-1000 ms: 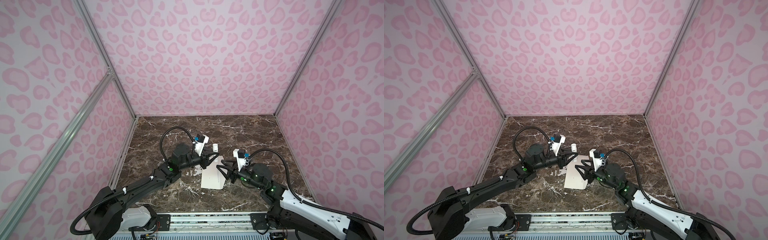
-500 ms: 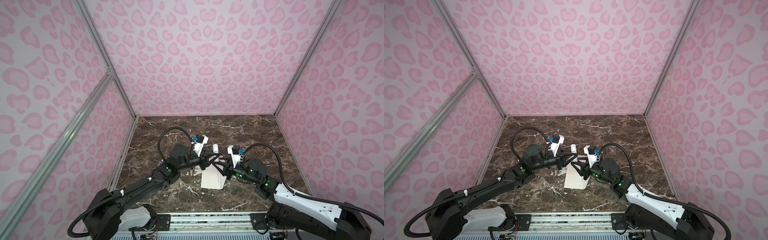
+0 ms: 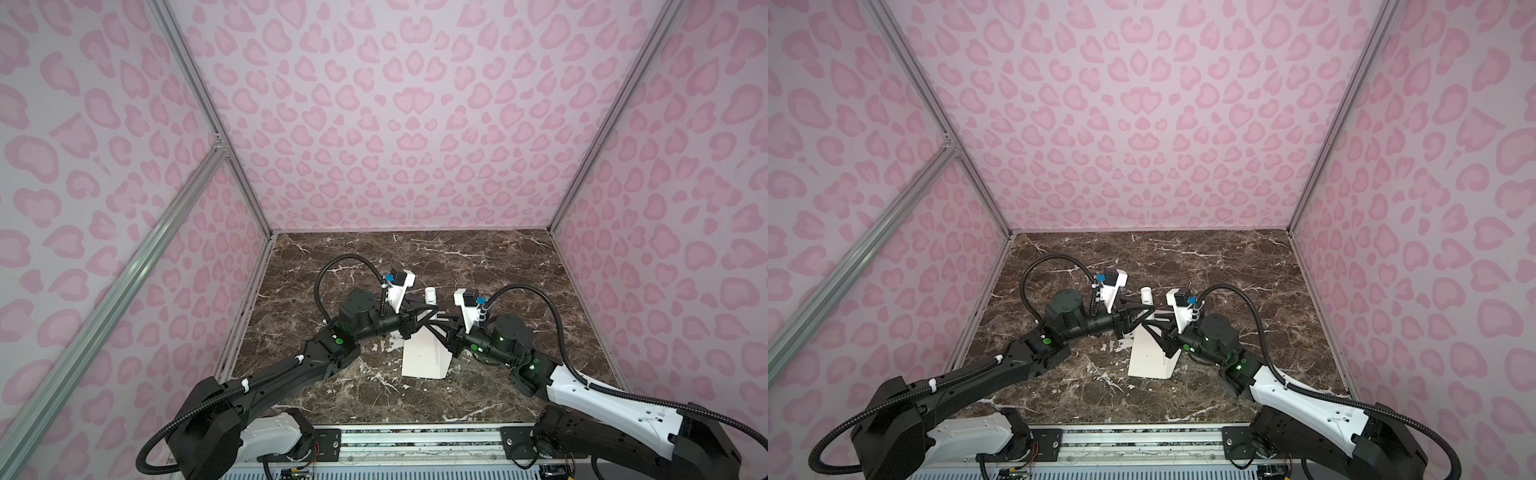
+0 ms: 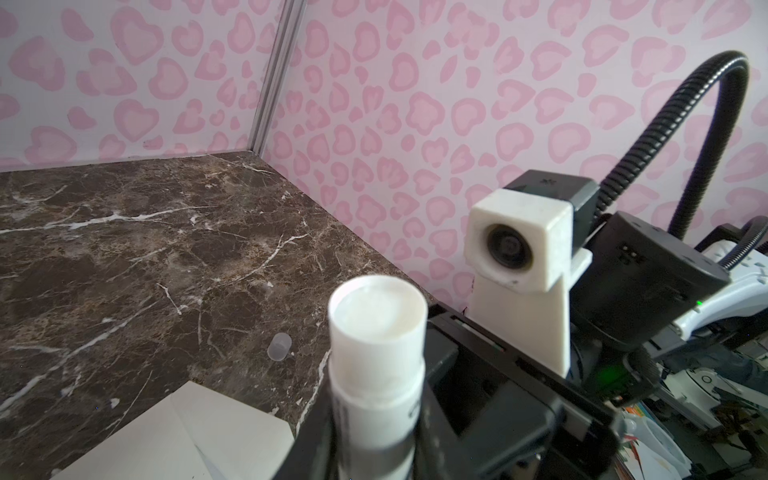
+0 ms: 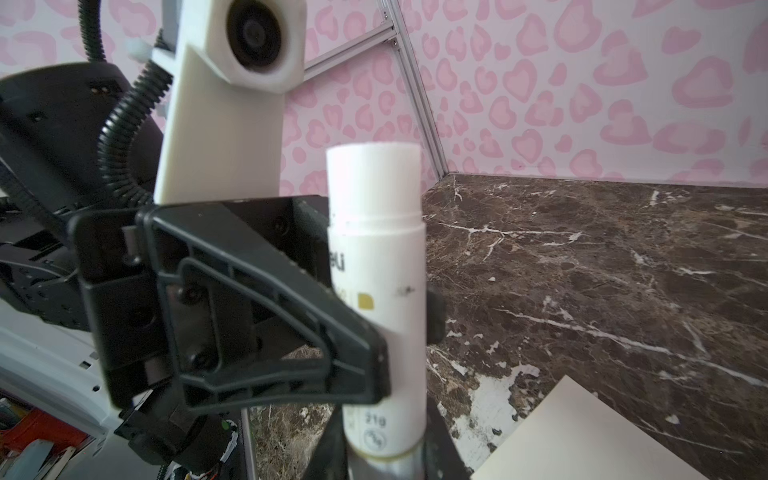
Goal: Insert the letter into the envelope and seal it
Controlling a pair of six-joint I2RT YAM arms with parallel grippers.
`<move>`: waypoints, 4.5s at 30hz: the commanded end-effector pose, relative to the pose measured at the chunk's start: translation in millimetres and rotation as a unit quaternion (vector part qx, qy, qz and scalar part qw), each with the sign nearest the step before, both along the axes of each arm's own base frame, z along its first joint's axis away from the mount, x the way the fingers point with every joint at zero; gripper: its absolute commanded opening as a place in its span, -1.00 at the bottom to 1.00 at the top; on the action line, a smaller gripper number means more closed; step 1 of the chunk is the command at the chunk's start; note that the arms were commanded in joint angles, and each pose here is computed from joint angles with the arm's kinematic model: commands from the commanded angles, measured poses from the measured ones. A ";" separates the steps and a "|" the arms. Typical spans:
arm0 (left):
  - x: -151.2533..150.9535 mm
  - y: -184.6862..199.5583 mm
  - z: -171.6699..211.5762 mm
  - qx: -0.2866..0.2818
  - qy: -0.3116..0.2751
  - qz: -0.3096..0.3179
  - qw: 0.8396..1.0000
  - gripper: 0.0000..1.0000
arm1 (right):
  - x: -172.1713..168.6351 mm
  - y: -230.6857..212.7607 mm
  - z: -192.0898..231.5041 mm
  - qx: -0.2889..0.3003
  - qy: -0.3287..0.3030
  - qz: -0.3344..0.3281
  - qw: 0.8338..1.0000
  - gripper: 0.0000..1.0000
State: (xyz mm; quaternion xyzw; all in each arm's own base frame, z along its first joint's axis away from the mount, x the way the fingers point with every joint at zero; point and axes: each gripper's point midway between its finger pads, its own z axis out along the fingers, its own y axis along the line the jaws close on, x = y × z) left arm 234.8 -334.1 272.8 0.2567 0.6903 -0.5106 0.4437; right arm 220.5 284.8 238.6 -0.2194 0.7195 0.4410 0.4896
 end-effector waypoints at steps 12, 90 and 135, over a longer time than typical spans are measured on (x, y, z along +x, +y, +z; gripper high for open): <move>19.8 5.3 -1.1 -0.002 -0.004 0.135 0.991 -0.85 | 24.8 -13.9 16.6 -0.082 -0.078 -0.195 0.974 -0.75; 25.7 19.8 12.6 -0.032 0.001 0.163 0.986 -0.92 | 35.1 21.8 8.2 -0.087 -0.071 -0.144 0.983 -0.33; 33.1 79.6 29.8 -0.011 -0.040 0.192 0.980 -0.92 | 17.8 -13.3 -1.0 -0.104 -0.081 -0.096 0.987 0.28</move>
